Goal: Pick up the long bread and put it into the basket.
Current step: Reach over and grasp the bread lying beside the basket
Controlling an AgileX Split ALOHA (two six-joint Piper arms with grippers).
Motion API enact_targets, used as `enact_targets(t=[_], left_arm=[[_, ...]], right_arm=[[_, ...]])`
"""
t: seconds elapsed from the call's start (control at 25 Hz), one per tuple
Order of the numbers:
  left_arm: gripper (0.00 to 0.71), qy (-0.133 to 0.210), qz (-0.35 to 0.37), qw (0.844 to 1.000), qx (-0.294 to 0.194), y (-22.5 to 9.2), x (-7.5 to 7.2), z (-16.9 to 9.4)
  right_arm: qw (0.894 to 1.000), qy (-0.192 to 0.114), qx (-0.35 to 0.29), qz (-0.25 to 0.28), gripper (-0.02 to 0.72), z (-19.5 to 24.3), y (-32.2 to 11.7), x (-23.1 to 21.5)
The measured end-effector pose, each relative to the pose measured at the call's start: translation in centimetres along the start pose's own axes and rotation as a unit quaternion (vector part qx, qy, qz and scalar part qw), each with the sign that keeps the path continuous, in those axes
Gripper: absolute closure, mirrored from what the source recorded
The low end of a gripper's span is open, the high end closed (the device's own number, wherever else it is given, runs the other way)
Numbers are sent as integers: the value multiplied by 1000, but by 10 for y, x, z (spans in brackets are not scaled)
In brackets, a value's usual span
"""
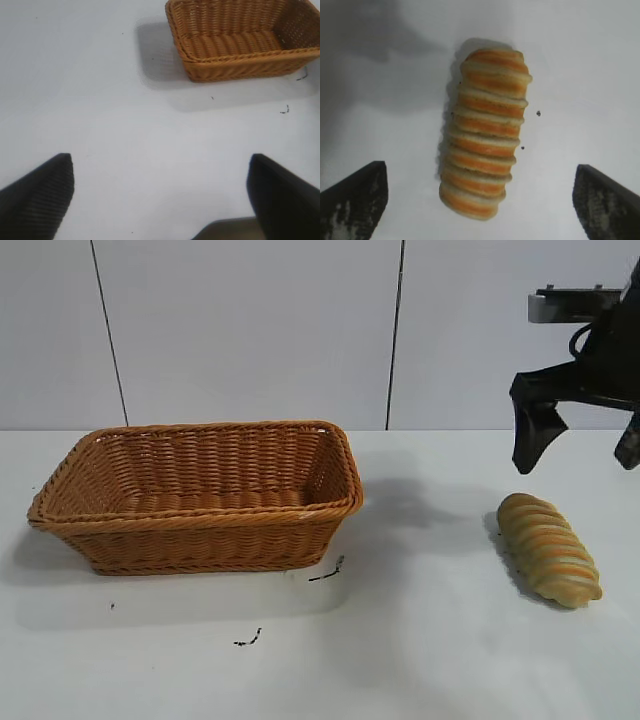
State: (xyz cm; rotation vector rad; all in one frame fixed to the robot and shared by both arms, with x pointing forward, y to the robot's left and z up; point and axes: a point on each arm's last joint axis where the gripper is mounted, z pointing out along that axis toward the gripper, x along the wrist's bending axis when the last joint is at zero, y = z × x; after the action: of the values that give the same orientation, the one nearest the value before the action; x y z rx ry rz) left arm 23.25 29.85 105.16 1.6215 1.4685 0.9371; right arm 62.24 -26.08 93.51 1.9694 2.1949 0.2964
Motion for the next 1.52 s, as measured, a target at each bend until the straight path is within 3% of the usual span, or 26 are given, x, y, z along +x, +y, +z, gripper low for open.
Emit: enact_targets(t=[0.32, 1.04, 1.12, 1.24, 1.32, 1.52], left_arm=[[18, 0, 0, 1000, 0, 0, 0, 0], [18, 0, 0, 1000, 0, 0, 0, 0], [18, 0, 0, 1000, 0, 0, 0, 0], [18, 0, 0, 1000, 0, 0, 0, 0], [18, 0, 0, 1000, 0, 0, 0, 0], [18, 0, 0, 1000, 0, 0, 0, 0]], right_arm=[[999, 0, 53, 2, 14, 39, -9, 0], [999, 0, 55, 2, 17, 54, -10, 0], [999, 0, 52, 2, 92, 54, -9, 0], [999, -1, 54, -1, 389, 54, -10, 0], [998, -1, 55, -1, 549, 54, -10, 0], [998, -1, 58, -7, 575, 54, -10, 0]])
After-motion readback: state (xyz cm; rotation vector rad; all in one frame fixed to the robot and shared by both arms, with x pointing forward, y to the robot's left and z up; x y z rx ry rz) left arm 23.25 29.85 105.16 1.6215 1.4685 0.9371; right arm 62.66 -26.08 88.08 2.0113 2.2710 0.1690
